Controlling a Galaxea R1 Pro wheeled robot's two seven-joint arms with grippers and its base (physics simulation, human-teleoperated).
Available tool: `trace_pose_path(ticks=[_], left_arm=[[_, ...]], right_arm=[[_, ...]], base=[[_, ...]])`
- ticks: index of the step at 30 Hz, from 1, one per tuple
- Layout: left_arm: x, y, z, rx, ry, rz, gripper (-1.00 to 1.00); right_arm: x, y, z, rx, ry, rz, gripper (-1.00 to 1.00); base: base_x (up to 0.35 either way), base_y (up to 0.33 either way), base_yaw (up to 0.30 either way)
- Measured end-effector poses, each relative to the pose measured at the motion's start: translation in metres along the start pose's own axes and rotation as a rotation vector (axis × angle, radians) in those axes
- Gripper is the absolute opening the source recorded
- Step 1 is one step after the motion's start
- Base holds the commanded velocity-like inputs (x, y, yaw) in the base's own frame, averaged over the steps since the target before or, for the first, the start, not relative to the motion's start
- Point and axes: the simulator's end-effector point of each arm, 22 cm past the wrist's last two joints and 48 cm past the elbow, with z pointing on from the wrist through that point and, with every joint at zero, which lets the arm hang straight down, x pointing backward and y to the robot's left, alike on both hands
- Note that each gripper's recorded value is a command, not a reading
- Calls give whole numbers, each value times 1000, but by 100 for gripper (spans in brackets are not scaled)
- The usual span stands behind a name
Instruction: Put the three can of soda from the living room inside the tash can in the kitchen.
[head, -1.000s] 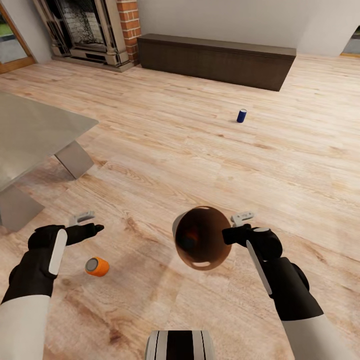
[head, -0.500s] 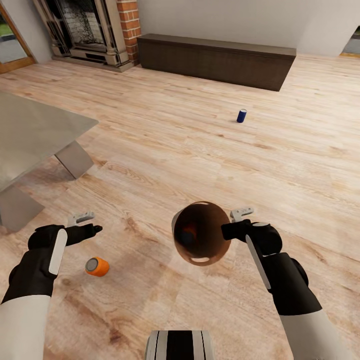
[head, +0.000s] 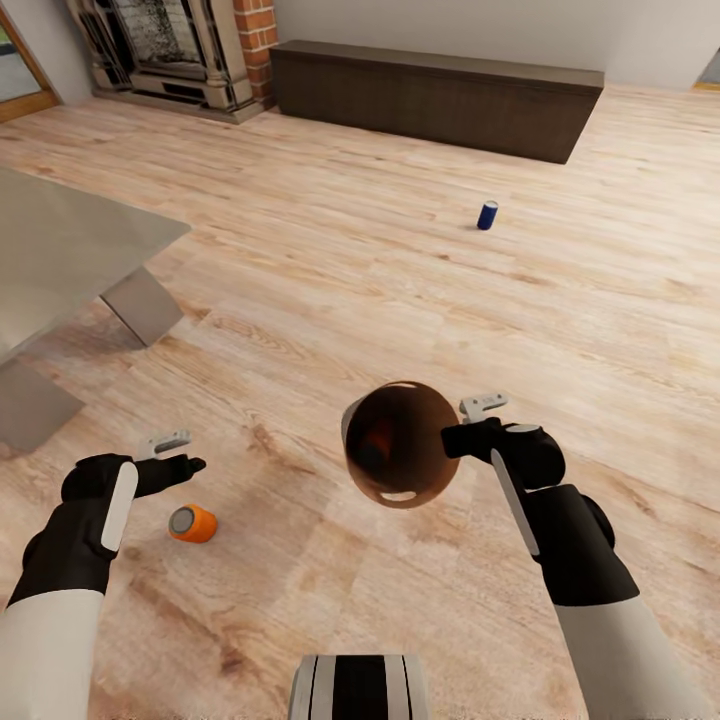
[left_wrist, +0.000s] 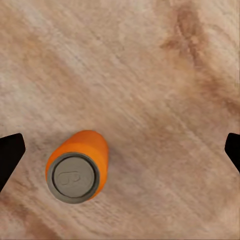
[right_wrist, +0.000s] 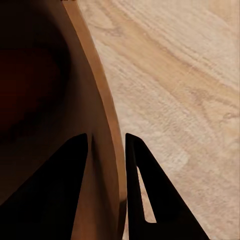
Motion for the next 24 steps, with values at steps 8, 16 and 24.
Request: trace_pose_path(ticks=[8, 16, 24], left_arm=[[13, 4, 16, -11, 30, 2, 100], [27, 13, 31, -48, 57, 3, 100], [41, 21, 45, -76, 86, 5, 100]], right_arm=[[-12, 14, 9, -24, -20, -16, -100], [-3, 16, 22, -30, -4, -15, -100], [-2, 20, 35, -42, 3, -11, -100]], base=[[0, 0, 0], [0, 0, 0], [0, 0, 0]])
